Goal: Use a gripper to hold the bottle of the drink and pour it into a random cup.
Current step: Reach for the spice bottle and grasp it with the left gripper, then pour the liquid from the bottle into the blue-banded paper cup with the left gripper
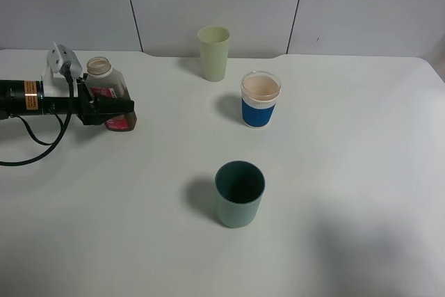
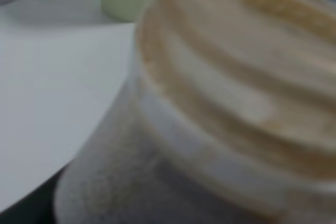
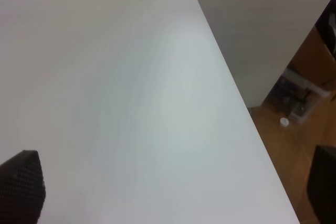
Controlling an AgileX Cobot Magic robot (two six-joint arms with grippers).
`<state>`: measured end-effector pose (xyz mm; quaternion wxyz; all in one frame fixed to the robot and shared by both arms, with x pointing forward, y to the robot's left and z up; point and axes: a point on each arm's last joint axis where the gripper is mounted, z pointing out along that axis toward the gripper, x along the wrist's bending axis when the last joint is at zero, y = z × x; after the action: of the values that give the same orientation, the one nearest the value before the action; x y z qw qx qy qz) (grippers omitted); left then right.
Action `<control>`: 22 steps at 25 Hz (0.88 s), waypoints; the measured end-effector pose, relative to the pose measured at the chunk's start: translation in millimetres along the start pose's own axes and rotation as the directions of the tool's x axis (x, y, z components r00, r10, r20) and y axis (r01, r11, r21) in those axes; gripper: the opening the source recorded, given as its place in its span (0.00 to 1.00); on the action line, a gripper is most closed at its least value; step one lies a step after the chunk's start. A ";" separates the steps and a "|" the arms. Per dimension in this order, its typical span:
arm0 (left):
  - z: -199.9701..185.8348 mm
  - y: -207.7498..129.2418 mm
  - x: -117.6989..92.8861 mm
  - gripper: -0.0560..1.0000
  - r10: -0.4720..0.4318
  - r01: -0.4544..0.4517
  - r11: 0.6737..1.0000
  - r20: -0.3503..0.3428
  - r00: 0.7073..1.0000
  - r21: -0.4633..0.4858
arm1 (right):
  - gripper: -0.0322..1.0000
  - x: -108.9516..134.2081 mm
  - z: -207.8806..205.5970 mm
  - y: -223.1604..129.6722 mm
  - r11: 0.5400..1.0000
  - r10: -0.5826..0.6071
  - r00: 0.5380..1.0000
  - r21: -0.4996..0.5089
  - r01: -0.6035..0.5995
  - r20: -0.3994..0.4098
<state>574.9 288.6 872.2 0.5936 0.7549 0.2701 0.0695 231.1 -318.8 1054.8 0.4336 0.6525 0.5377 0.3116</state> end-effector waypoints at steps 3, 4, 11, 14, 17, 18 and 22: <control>0.0 -0.8 -1.0 0.62 0.005 -0.006 1.000 0.012 1.000 0.009 | 1.00 0.0 0.0 0.0 1.000 0.000 1.000 0.000 0.000 0.000; 0.0 -1.1 -1.4 0.61 0.007 -0.007 1.000 0.015 1.000 0.012 | 1.00 0.0 0.0 0.0 1.000 0.000 1.000 0.000 0.000 0.000; 0.0 -1.8 -2.3 0.57 0.011 -0.012 1.000 0.026 1.000 0.020 | 1.00 0.0 0.0 0.0 1.000 0.000 1.000 0.000 0.000 0.000; 0.0 -2.1 -2.6 0.52 0.013 -0.013 1.000 0.029 1.000 0.023 | 1.00 0.0 0.0 0.0 1.000 0.000 1.000 0.000 0.000 0.000; 0.0 -2.2 -2.7 0.50 0.013 -0.014 1.000 0.029 0.999 0.024 | 1.00 0.0 0.0 0.0 1.000 0.000 1.000 0.000 0.000 0.000; 0.0 -2.2 -2.7 0.50 0.013 -0.014 1.000 0.029 0.999 0.024 | 1.00 0.0 0.0 0.0 1.000 0.000 1.000 0.000 0.000 0.000; 0.0 -2.2 -2.7 0.43 0.014 -0.015 1.000 0.029 0.999 0.024 | 1.00 0.0 0.0 0.0 1.000 0.000 1.000 0.000 0.000 0.000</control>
<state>571.9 287.7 870.7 0.5879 0.7648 0.2567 0.0595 231.1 -318.8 1054.8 0.4336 0.6525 0.5377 0.3116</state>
